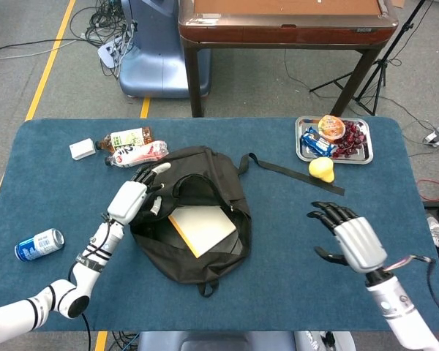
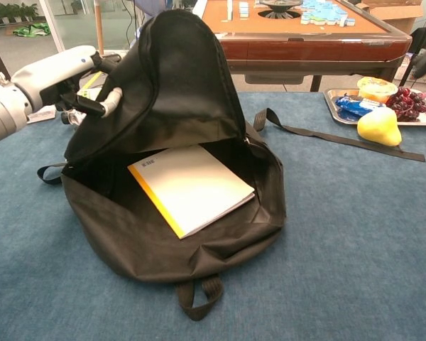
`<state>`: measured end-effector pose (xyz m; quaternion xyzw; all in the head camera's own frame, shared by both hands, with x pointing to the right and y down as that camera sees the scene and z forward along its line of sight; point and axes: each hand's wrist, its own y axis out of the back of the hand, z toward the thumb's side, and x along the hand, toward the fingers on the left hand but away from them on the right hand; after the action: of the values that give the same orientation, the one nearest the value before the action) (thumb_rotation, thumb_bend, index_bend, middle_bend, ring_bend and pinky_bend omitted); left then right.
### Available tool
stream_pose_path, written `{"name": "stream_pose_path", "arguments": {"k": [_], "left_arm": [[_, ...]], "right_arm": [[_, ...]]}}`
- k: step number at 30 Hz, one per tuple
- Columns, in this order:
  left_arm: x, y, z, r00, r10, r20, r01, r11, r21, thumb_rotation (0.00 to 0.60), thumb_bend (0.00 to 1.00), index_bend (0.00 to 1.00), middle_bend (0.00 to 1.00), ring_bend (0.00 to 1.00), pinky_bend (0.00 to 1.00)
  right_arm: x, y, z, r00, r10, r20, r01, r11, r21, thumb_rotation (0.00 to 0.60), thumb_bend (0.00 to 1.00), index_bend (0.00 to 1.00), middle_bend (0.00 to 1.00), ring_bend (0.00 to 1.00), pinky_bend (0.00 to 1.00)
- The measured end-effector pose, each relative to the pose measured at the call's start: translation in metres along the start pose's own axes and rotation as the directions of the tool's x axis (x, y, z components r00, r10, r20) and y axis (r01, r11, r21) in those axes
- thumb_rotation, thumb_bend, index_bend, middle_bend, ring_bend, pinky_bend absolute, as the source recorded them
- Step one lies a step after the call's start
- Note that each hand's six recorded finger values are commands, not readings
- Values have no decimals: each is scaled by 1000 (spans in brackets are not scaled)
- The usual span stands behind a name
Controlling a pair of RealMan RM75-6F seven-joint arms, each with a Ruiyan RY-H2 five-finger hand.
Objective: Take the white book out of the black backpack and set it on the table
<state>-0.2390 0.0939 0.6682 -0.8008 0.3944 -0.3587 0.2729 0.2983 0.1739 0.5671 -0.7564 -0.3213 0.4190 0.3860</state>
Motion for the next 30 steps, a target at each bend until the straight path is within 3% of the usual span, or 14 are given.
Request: {"name": "stream_pose_path", "arguments": {"k": [6,10,21,30], "left_arm": [[2,7,-2,1000,10,-16,-10,1000,9,600,608,545,110,95,16],[2,7,-5,1000,12,-28,-11,1000,13,600,608,542,110,95,16],[0,5,-10,998,14,-53,-14,1000,1,600,608,538,110,95,16],[-5,-4,-19,997,3,-78,-3,1000,-8,600,608,544,110,95,16]], "right_arm": [[-41,-24,58,983,62,-174,-69,997,-36,600,188,278,155,158,298],[-59,-37,84,968,92,-233,-105,994,-41,600,190,278,78,96,258],[-97,-76,127,944,175,-278,-180,984,10,600,189,279,9,48,243],[-120,-98,135,947,192,-259,-182,981,60,600,189,279,0,43,243]]}}
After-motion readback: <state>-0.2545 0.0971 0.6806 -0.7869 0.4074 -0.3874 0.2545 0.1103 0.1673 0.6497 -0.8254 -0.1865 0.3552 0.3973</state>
